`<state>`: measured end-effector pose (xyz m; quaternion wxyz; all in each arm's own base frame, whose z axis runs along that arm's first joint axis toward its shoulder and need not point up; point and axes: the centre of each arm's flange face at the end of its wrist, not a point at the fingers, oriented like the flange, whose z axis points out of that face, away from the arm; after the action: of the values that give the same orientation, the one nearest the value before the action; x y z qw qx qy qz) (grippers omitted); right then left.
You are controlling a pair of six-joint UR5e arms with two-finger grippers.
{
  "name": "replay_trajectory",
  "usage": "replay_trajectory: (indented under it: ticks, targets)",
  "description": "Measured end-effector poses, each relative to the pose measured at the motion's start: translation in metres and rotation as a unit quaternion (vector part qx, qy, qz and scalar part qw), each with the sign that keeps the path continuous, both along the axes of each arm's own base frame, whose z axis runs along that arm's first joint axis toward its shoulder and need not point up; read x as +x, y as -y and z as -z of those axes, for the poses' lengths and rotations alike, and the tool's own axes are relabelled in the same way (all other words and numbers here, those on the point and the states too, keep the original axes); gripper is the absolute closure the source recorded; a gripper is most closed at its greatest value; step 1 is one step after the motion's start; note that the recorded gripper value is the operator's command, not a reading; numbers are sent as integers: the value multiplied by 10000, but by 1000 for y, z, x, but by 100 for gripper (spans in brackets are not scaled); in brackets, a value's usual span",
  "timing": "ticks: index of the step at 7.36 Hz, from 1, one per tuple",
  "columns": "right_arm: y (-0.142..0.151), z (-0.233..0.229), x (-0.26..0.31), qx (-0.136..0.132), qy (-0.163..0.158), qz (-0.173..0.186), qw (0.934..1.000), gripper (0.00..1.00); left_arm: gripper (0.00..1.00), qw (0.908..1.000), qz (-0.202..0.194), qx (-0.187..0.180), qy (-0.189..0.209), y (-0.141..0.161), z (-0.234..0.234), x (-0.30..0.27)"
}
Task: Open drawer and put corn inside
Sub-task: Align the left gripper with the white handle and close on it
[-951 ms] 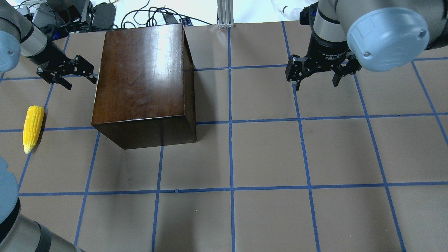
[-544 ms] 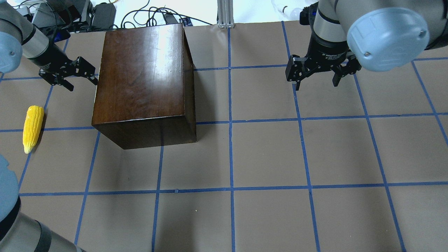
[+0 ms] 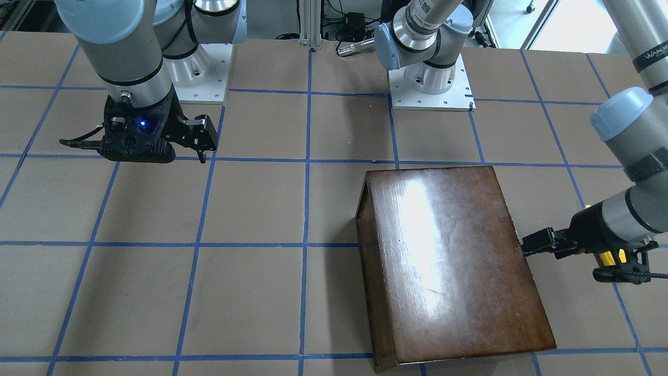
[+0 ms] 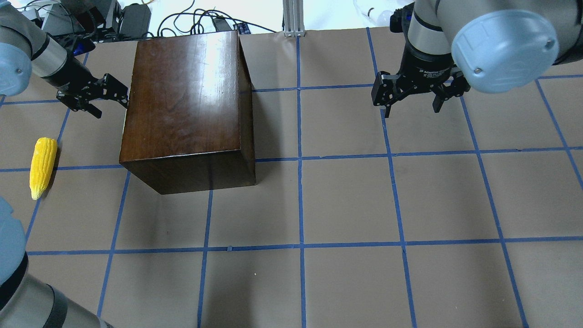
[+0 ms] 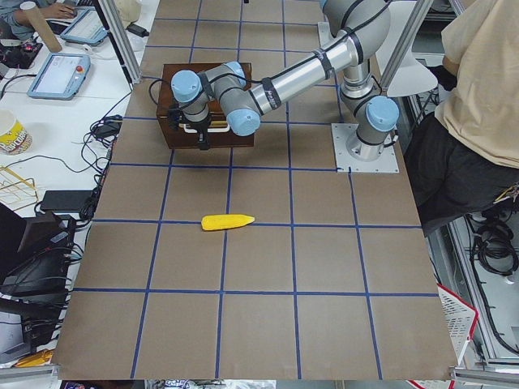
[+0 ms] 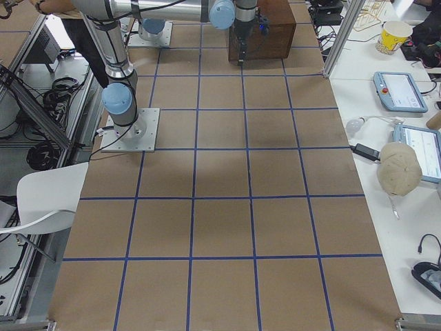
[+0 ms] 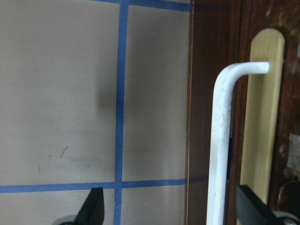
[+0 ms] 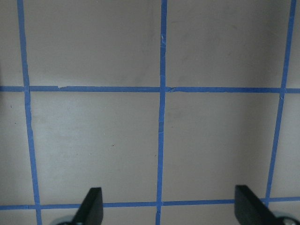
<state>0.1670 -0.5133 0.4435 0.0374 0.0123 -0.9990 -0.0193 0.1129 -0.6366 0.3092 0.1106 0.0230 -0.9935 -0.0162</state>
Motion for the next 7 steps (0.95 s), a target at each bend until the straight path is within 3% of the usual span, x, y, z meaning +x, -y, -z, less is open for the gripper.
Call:
replay_trajectory:
  ticks: [7]
  targets:
    - [0,0,0,1,0,0,10000,0,0,9998,195,-52,-11,1,4,2]
